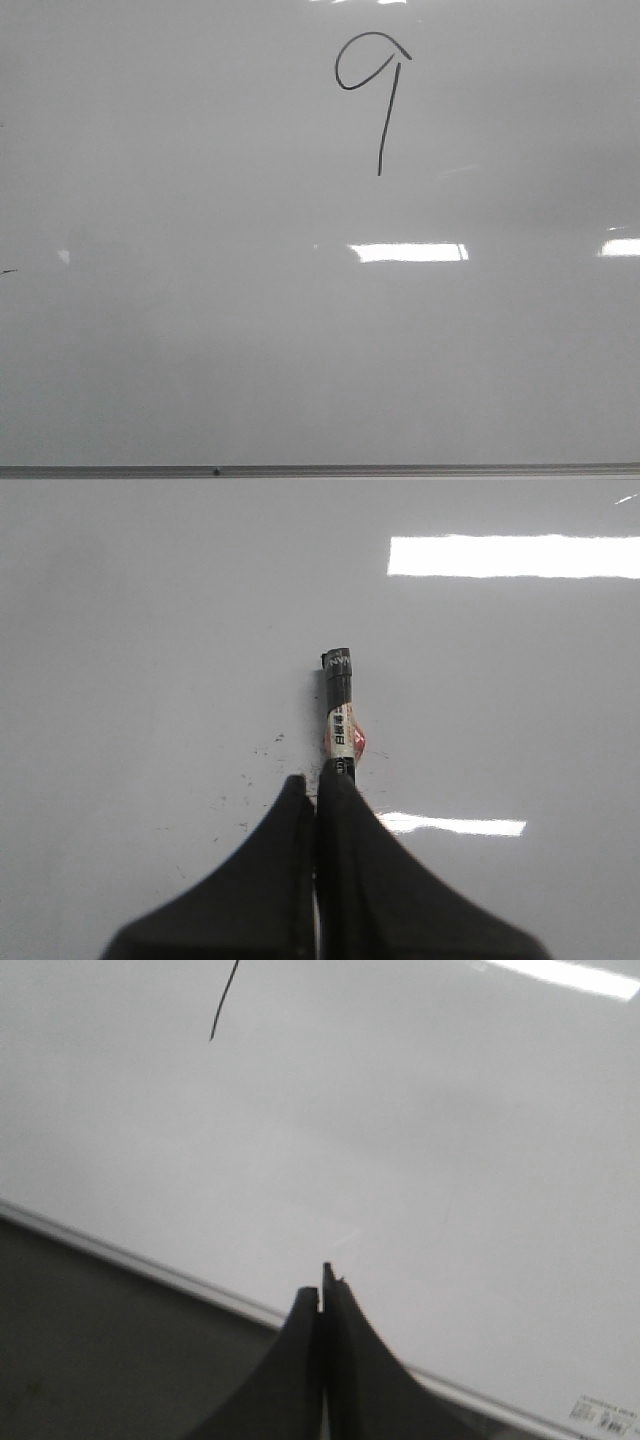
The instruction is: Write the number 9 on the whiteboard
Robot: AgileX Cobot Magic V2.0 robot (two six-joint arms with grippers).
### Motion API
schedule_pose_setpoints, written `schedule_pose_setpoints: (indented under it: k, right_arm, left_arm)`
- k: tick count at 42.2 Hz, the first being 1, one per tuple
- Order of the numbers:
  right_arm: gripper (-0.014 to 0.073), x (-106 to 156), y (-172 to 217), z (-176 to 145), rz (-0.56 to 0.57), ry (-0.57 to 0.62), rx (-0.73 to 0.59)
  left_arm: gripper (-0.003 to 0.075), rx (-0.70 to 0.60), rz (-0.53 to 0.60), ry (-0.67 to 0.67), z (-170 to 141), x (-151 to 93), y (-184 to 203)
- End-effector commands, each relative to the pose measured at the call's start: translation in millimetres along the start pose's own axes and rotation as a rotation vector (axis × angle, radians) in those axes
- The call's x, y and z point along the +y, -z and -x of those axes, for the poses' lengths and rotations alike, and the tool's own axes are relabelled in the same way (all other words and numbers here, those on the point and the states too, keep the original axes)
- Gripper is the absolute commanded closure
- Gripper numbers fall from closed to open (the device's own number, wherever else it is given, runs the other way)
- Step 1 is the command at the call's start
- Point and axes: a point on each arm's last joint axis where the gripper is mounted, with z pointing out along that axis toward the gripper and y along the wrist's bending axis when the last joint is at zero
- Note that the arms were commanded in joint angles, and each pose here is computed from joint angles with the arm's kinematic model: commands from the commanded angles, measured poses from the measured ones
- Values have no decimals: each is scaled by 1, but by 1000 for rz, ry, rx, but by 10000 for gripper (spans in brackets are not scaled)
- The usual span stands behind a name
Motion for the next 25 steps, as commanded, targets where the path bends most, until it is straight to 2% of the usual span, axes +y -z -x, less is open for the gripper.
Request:
schedule_pose_setpoints:
  k: [1, 8, 14, 21, 25]
  right_arm:
    - [673, -5, -3, -3, -86, -10, -227]
    - [673, -12, -26, -48, -223, -34, -474]
    - [673, -13, -45, -92, -280, -30, -618]
    - [673, -12, -57, -122, -295, -20, -722]
    - [673, -12, -57, -124, -300, -25, -689]
  left_arm:
    - [739, -105, 3, -2, 8, 0, 2]
    - [739, -105, 3, -2, 8, 0, 2]
    - [739, -105, 3, -2, 8, 0, 2]
    - [739, -105, 3, -2, 8, 0, 2]
    - [739, -102, 3, -2, 8, 0, 2]
